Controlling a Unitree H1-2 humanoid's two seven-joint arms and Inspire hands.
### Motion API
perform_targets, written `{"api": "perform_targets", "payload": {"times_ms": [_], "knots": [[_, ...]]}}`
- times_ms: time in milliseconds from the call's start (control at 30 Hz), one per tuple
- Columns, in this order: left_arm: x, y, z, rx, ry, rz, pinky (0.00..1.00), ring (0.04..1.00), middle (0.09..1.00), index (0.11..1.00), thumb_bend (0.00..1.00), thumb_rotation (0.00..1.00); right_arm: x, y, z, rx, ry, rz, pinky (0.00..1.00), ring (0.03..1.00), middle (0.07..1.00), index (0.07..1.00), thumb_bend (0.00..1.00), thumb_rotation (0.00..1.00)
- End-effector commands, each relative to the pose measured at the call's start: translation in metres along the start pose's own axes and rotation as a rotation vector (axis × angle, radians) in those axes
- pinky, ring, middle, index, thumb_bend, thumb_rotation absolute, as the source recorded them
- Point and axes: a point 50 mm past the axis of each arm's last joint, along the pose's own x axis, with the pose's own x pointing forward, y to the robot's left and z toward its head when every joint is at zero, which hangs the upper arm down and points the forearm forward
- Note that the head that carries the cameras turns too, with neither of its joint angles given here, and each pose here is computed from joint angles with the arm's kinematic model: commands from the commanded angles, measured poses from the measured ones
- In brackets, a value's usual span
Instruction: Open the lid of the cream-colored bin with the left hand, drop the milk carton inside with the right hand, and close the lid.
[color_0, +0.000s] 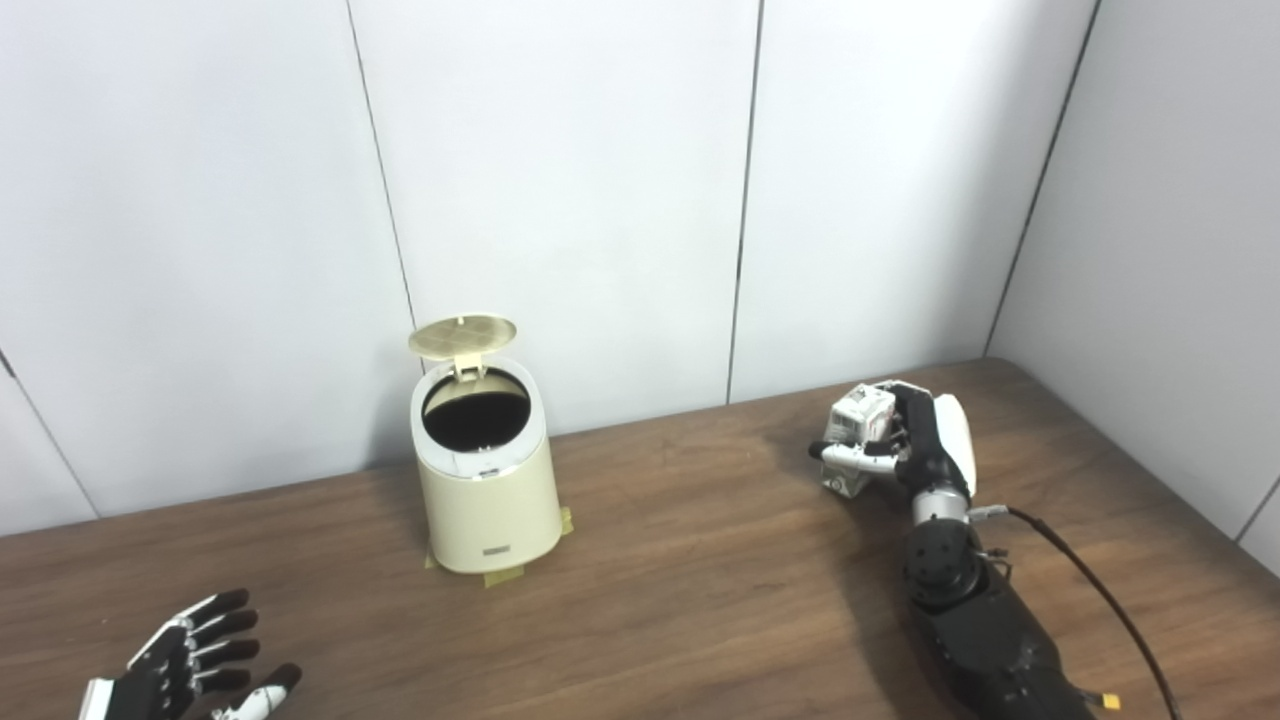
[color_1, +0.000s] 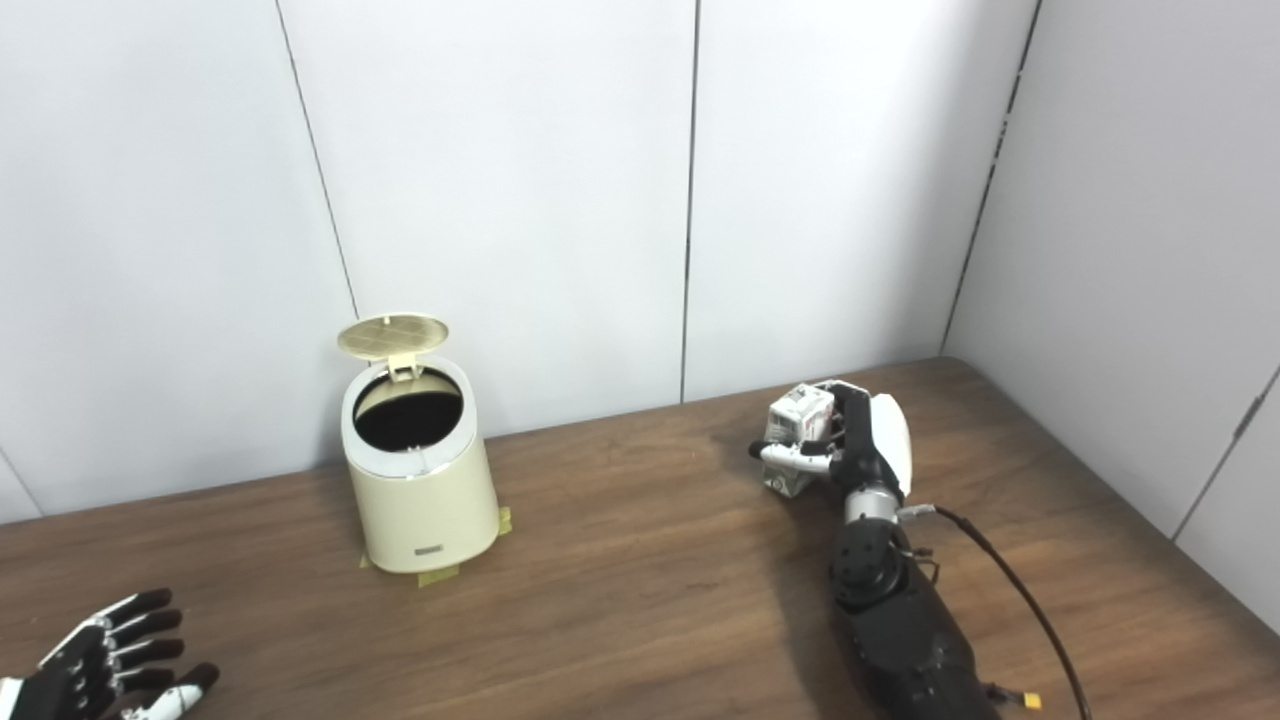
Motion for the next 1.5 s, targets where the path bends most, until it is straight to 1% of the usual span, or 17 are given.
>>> {"api": "perform_targets", "payload": {"times_ms": [0,100,200,267,300,367,433,600,667,733,833,900,1033,1100,1200,1333,1467], "knots": [[0.006,0.001,0.012,0.004,-0.062,-0.010,0.62,0.694,0.753,0.768,0.64,0.00,0.022,-0.011,0.055,0.064,-0.175,-0.039,0.32,0.384,0.450,0.514,0.53,0.00],[0.006,-0.001,0.012,0.014,-0.059,-0.014,0.60,0.685,0.745,0.760,0.64,0.00,0.019,-0.005,0.088,0.121,-0.279,0.028,0.32,0.378,0.450,0.513,0.53,0.00],[0.005,-0.005,0.010,0.016,-0.059,-0.021,0.58,0.676,0.745,0.759,0.65,0.00,0.019,0.003,0.125,0.127,-0.429,0.118,0.31,0.365,0.445,0.517,0.53,0.00],[0.005,-0.009,0.009,0.015,-0.058,-0.022,0.58,0.671,0.744,0.758,0.66,0.00,0.019,0.007,0.139,0.127,-0.484,0.160,0.31,0.365,0.444,0.517,0.53,0.00],[0.005,-0.012,0.009,0.018,-0.056,-0.022,0.58,0.669,0.740,0.755,0.66,0.00,0.019,0.011,0.149,0.144,-0.502,0.196,0.32,0.390,0.466,0.519,0.52,0.00],[0.004,-0.017,0.010,0.006,-0.047,-0.026,0.59,0.673,0.739,0.753,0.67,0.01,0.017,0.020,0.171,0.177,-0.555,0.260,0.33,0.402,0.487,0.510,0.52,0.00],[0.004,-0.023,0.009,0.000,-0.042,-0.029,0.59,0.674,0.738,0.754,0.68,0.03,0.014,0.027,0.187,0.194,-0.601,0.291,0.33,0.412,0.495,0.502,0.52,0.00],[0.007,-0.038,0.010,0.003,-0.041,-0.026,0.60,0.674,0.731,0.744,0.70,0.06,0.007,0.045,0.215,0.248,-0.632,0.358,0.32,0.407,0.490,0.509,0.52,0.00],[0.008,-0.044,0.010,0.001,-0.043,-0.026,0.60,0.674,0.730,0.744,0.70,0.06,0.004,0.052,0.222,0.263,-0.639,0.379,0.32,0.413,0.487,0.508,0.52,0.00],[0.009,-0.050,0.011,-0.008,-0.044,-0.028,0.61,0.679,0.731,0.743,0.71,0.09,0.000,0.060,0.227,0.287,-0.639,0.395,0.34,0.403,0.483,0.517,0.52,0.00],[0.010,-0.056,0.013,-0.012,-0.044,-0.031,0.60,0.676,0.729,0.739,0.72,0.11,-0.012,0.073,0.240,0.322,-0.630,0.421,0.30,0.392,0.491,0.516,0.52,0.00],[0.011,-0.060,0.014,-0.015,-0.042,-0.032,0.60,0.675,0.728,0.738,0.72,0.11,-0.019,0.081,0.248,0.345,-0.621,0.443,0.30,0.391,0.490,0.517,0.52,0.00],[0.013,-0.066,0.017,-0.021,-0.058,-0.036,0.62,0.685,0.734,0.737,0.71,0.09,-0.028,0.098,0.262,0.359,-0.657,0.461,0.30,0.395,0.483,0.527,0.52,0.00],[0.013,-0.068,0.018,-0.021,-0.062,-0.036,0.61,0.682,0.726,0.735,0.71,0.10,-0.032,0.107,0.270,0.382,-0.660,0.479,0.31,0.392,0.485,0.529,0.52,0.00],[0.014,-0.071,0.019,-0.024,-0.058,-0.034,0.62,0.682,0.726,0.739,0.71,0.11,-0.035,0.115,0.276,0.418,-0.669,0.511,0.30,0.391,0.488,0.528,0.52,0.00],[0.015,-0.074,0.021,-0.035,-0.059,-0.033,0.62,0.686,0.731,0.741,0.71,0.11,-0.038,0.125,0.287,0.402,-0.699,0.518,0.29,0.394,0.487,0.522,0.52,0.00],[0.015,-0.076,0.022,-0.040,-0.060,-0.037,0.62,0.691,0.740,0.747,0.71,0.12,-0.039,0.133,0.293,0.390,-0.707,0.516,0.28,0.391,0.490,0.527,0.52,0.00]]}}
